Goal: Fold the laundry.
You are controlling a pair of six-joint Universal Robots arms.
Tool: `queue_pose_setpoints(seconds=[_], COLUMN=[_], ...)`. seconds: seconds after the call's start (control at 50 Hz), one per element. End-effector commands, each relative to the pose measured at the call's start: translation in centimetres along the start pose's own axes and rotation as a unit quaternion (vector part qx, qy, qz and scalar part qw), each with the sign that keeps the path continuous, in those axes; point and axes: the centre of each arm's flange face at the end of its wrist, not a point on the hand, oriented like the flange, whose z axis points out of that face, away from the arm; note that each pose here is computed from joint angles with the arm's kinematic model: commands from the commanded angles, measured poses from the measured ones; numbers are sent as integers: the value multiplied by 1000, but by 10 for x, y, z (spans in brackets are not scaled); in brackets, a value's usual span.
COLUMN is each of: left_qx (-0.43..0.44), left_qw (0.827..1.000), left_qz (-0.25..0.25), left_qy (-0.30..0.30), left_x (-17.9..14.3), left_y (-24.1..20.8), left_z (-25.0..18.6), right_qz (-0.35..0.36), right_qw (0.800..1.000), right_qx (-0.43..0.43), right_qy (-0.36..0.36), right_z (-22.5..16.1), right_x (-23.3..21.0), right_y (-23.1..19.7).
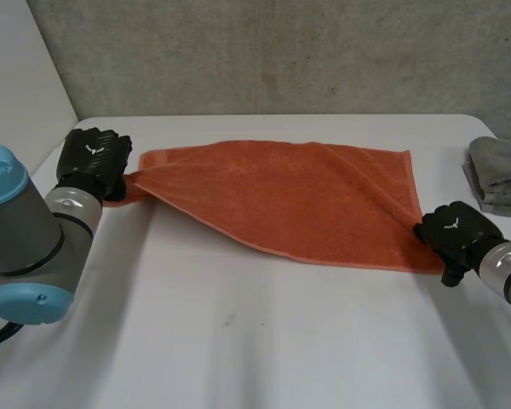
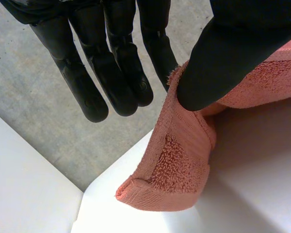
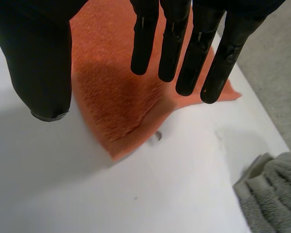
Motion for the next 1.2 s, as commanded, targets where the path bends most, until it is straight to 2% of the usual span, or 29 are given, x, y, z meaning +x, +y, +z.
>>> queue_pose_setpoints(seconds=[0.02, 0.24, 0.86, 1.0, 1.2], left_qx=[3, 2, -2, -1, -4], left_qw=[1000, 1000, 1000, 1000, 1000], left_qz=[0, -8, -8, -8, -8], left_qy=[-5, -11, -12, -12, -12], left_x=[-3, -7, -6, -7, -6], left_y=[-1, 0, 4, 4, 5], left_z=[3, 5, 12, 12, 11], right_qz=[1, -58, -55, -44, 12], right_qw=[1000, 998, 998, 998, 999], right_qx=[-1, 13, 20, 20, 20], right_qy=[10, 32, 29, 36, 27], right_z=[15, 31, 56, 56, 56], right_x=[2, 5, 8, 14, 15], right_y=[13, 20, 25, 21, 20])
